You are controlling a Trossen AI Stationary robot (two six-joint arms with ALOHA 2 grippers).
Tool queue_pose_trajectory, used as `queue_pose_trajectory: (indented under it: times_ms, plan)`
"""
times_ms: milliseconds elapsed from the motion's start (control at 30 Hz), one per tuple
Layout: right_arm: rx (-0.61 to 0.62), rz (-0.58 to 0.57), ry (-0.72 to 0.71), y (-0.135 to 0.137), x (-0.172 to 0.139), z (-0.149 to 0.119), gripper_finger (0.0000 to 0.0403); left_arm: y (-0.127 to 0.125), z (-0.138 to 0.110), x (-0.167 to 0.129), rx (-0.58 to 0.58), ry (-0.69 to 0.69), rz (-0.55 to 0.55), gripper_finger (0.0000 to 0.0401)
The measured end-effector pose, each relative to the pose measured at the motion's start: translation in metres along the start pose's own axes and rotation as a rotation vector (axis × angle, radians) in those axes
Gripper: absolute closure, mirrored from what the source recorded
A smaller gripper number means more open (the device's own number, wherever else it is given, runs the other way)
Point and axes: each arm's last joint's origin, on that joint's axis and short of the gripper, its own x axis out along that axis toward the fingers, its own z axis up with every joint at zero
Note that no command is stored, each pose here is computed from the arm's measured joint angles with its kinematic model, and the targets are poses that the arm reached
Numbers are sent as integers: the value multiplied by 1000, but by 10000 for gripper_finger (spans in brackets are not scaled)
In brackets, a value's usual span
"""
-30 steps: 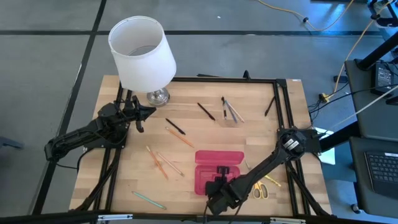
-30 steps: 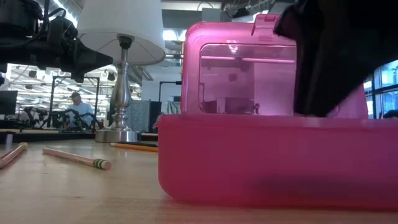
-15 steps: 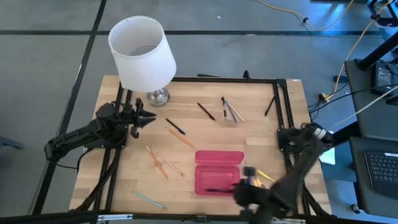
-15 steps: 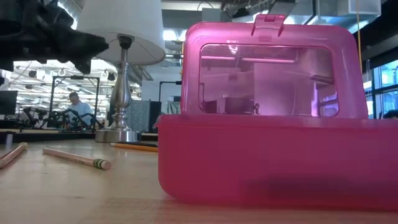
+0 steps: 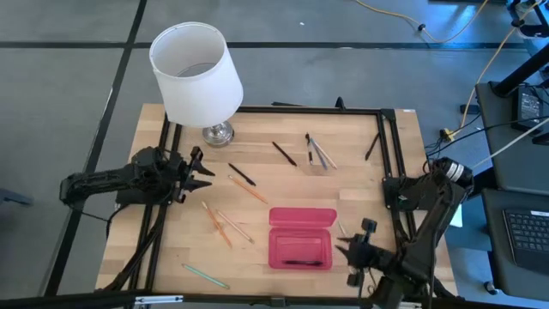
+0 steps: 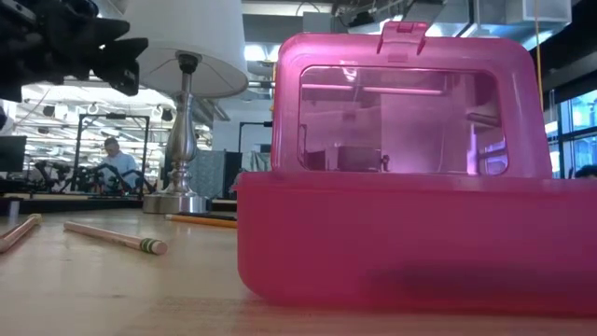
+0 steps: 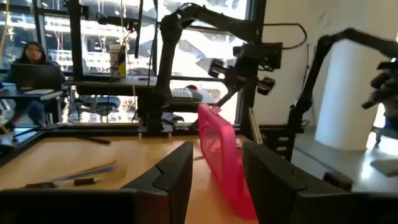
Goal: Pick & place school supplies into a supply box
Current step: Put the yellow supply into the pink supply box
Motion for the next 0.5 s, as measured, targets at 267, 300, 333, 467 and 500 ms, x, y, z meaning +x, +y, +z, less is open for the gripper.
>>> queue_pose_trajectory:
  times_ms: [267, 300, 333, 467, 500]
  plan:
    - [191, 79, -30, -35, 9, -25, 304, -18, 13, 19, 55, 89, -53, 269]
    - [201, 96, -31, -38, 9, -26, 304, -20, 15, 23, 68, 110, -48, 269]
    - [217, 114, -31, -41, 8, -27, 304, -22, 16, 26, 78, 139, -42, 270]
    - [237, 138, -15, -49, 11, -35, 304, -32, 20, 41, 98, 328, -16, 273]
    - [241, 142, -15, -50, 12, -36, 304, -34, 20, 44, 99, 390, -1, 274]
